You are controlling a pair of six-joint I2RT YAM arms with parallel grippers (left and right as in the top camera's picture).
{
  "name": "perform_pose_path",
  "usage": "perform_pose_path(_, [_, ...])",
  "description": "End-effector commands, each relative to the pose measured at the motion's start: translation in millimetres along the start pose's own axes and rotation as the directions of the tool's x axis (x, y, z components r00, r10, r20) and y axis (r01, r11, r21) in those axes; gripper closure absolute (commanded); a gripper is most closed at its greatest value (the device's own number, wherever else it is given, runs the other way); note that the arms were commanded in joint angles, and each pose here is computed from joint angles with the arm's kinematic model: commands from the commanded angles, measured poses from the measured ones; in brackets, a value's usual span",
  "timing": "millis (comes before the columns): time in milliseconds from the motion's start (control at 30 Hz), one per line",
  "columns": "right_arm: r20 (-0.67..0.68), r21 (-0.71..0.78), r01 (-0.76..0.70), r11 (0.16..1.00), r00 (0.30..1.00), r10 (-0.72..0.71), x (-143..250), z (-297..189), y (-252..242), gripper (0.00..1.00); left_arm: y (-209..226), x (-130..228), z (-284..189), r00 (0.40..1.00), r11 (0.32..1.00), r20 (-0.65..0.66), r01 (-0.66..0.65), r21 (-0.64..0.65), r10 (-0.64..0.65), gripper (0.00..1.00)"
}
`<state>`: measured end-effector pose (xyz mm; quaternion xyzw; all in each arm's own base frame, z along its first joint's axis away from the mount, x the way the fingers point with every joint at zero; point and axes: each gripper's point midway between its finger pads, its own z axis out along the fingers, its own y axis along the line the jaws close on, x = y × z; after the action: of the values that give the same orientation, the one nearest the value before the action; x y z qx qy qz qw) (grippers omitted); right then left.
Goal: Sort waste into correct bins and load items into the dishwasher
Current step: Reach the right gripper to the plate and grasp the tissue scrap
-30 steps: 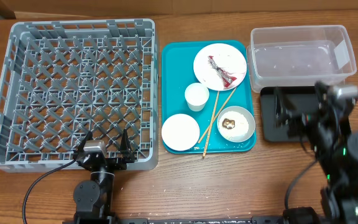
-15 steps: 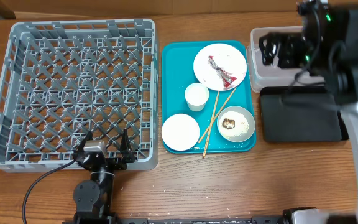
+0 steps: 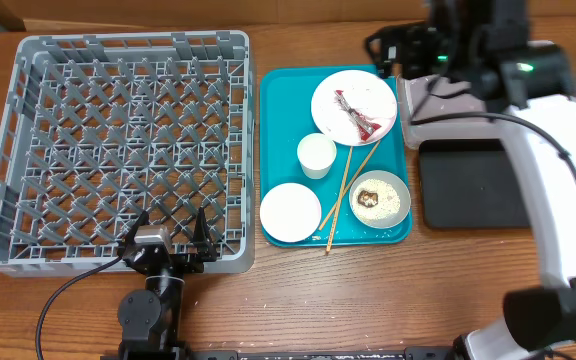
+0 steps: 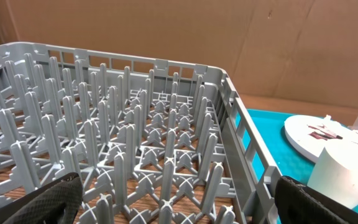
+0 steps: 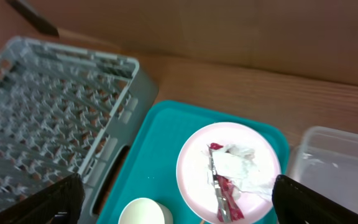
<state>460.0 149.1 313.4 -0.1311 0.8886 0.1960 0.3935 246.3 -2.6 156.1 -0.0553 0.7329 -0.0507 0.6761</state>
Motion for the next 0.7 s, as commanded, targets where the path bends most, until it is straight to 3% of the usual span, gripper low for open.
perform_pose_path(0, [-0.106,0.122,0.094,0.988,0.991,-0.081,24.2,53.4,-14.3,0.02,-0.5,-0.4,-0.2,1.000,1.000,0.006,-0.018,0.005,0.018,0.00])
perform_pose_path(200, [-0.279,0.250,0.190,0.949,0.953,-0.117,76.6,129.1,-43.9,0.02,-0.5,-0.4,-0.2,1.000,1.000,0.006,-0.018,0.005,0.018,0.00])
perform_pose_path(667, [-0.469,0.229,0.212,0.950,0.879,-0.083,172.2,221.6,-79.0,0.04,-0.5,-0.4,-0.2,1.000,1.000,0.006,-0.018,0.005,0.018,0.00])
